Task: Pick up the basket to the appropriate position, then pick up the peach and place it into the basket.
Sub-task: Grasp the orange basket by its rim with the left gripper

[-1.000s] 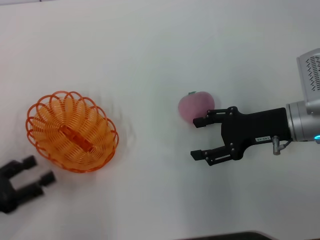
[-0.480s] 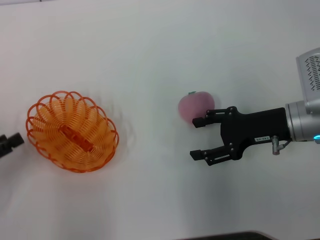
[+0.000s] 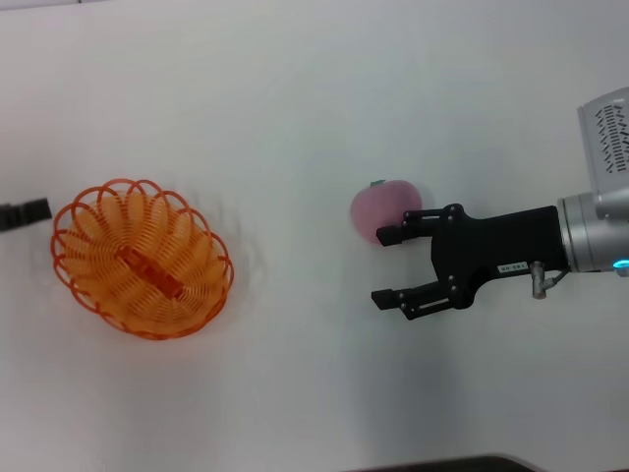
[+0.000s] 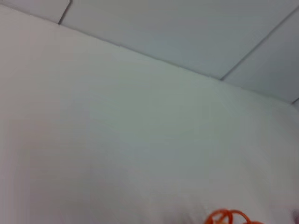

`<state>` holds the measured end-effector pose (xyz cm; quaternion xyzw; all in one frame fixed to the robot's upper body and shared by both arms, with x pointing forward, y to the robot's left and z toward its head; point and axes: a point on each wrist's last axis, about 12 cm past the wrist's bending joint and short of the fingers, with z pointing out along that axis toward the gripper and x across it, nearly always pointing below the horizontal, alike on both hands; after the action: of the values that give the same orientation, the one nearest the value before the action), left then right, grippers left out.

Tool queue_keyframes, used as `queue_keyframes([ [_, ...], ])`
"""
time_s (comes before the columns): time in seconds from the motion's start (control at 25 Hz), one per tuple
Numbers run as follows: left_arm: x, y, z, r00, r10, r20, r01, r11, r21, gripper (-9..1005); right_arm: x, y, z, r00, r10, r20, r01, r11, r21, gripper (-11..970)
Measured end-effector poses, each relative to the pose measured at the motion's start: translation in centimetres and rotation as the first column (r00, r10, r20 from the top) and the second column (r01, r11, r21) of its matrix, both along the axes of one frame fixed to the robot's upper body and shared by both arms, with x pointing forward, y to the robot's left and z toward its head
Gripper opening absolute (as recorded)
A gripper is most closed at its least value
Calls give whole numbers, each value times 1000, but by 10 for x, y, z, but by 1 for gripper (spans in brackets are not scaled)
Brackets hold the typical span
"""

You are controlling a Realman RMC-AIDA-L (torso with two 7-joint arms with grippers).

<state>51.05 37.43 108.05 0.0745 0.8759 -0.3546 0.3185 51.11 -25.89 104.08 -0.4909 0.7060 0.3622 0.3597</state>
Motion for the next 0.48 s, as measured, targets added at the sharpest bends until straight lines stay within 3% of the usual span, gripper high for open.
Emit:
queue_keyframes([
  [0.04,0,0,0,1000,0,0,0,1000,0,834,0,0,0,1000,1,1,-1,1000,0,868],
  [0.16,31,-15,25,996,-93,-4,93,989,114,833,1,1,0,1000,2,1,-2,1000,0,868],
  [0.24,39,-21,31,993,-120,-14,120,981,151,832,1,1,1,1000,2,2,-2,1000,-1,868],
  [0.32,60,-38,45,979,-191,-72,204,938,279,831,1,1,1,1000,3,3,-3,1000,-1,868],
  [0.48,80,-61,56,954,-249,-167,297,867,400,830,2,0,1,1000,-2,-2,2,1000,-2,868],
])
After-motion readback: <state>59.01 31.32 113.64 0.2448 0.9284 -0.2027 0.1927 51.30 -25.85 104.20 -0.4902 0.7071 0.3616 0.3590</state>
